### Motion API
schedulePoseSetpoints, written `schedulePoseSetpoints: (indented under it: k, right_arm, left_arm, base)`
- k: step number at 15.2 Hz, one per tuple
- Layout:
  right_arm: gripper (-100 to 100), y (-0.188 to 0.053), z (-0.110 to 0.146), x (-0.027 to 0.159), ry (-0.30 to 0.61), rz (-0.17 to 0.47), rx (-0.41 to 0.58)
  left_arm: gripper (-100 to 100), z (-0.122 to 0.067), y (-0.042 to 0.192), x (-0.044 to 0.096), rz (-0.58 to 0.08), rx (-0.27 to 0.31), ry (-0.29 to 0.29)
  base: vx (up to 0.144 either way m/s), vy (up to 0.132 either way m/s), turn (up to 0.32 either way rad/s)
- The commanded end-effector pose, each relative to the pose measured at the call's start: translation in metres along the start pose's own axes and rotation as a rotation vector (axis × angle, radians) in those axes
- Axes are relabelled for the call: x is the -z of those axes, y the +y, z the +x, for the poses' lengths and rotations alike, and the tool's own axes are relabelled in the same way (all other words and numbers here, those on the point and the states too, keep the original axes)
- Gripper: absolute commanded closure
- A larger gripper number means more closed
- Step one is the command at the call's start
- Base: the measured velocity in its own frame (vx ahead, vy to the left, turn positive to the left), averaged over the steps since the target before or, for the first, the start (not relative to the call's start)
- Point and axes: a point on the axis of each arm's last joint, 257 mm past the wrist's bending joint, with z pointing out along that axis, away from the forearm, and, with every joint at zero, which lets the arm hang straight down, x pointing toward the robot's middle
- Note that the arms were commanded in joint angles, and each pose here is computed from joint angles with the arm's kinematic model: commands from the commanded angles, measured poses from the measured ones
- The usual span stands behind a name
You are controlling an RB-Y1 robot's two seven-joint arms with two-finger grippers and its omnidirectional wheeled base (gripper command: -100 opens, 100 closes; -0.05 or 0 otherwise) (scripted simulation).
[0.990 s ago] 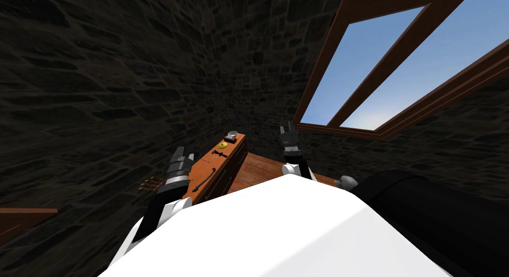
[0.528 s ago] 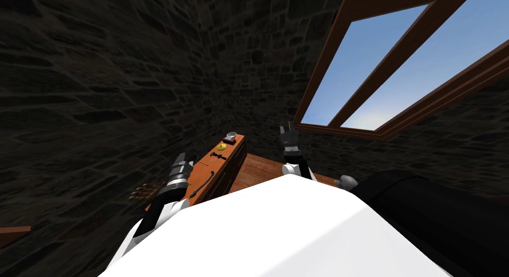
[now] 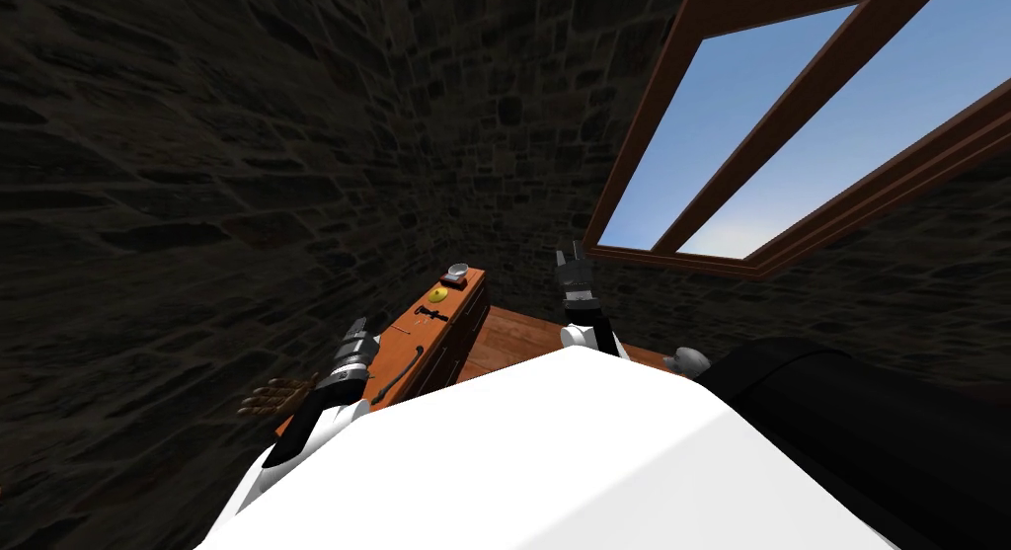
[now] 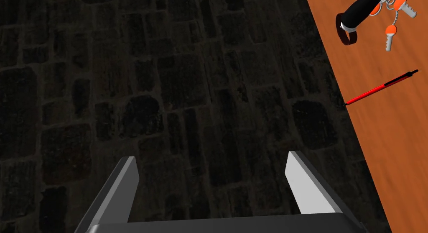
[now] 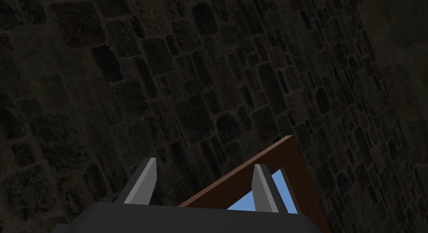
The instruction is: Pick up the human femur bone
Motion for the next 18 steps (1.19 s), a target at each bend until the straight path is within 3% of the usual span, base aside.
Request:
schedulePoseSetpoints:
  k: [1,4,6,7,8,9,11,12,13,14,16,17,18]
  right_arm:
    - [0,0.000,0.000,0.000,0.000,0.000,0.000]
    - [0,0.000,0.000,0.000,0.000,0.000,0.000]
    - [0,0.000,0.000,0.000,0.000,0.000,0.000]
    - [0,0.000,0.000,0.000,0.000,0.000,0.000]
    - [0,0.000,0.000,0.000,0.000,0.000,0.000]
    - [0,0.000,0.000,0.000,0.000,0.000,0.000]
    - [0,0.000,0.000,0.000,0.000,0.000,0.000]
    - [0,0.000,0.000,0.000,0.000,0.000,0.000]
    - [0,0.000,0.000,0.000,0.000,0.000,0.000]
    - [0,0.000,0.000,0.000,0.000,0.000,0.000]
    - [0,0.000,0.000,0.000,0.000,0.000,0.000]
    - [0,0.000,0.000,0.000,0.000,0.000,0.000]
    - [0,0.000,0.000,0.000,0.000,0.000,0.000]
  left_arm:
    - [-100,-0.003,0.011,0.001,-0.037,0.004,-0.009]
    - [-100,-0.027,0.057,0.004,-0.165,0.034,-0.059]
    - [-100,-0.027,0.062,0.005,-0.182,0.035,-0.060]
    - [-100,-0.038,0.086,0.010,-0.252,0.054,-0.085]
    - [-100,-0.038,0.087,0.010,-0.255,0.054,-0.086]
    - [-100,-0.049,0.108,0.015,-0.314,0.074,-0.111]
    - [-100,-0.049,0.111,0.016,-0.327,0.075,-0.111]
    - [-100,-0.058,0.133,0.024,-0.388,0.097,-0.137]
    - [-100,-0.058,0.136,0.025,-0.398,0.098,-0.137]
    - [-100,-0.067,0.154,0.032,-0.445,0.121,-0.161]
    - [-100,-0.066,0.159,0.034,-0.467,0.123,-0.162]
    - [-100,-0.073,0.179,0.044,-0.524,0.148,-0.186]
    - [-100,-0.073,0.181,0.045,-0.535,0.149,-0.186]
  base:
    - [0.040,0.009,-0.015]
    - [0.060,0.010,-0.046]
    - [0.061,0.015,-0.028]
    - [0.054,0.004,-0.035]
    - [0.051,0.003,-0.043]
    - [0.061,0.013,-0.055]
    - [0.054,0.014,-0.031]
    - [0.049,0.010,-0.039]
    - [0.050,0.009,-0.040]
    - [0.055,0.011,-0.054]
    - [0.054,0.011,-0.027]
    - [0.057,0.012,-0.038]
    - [0.056,0.015,-0.032]
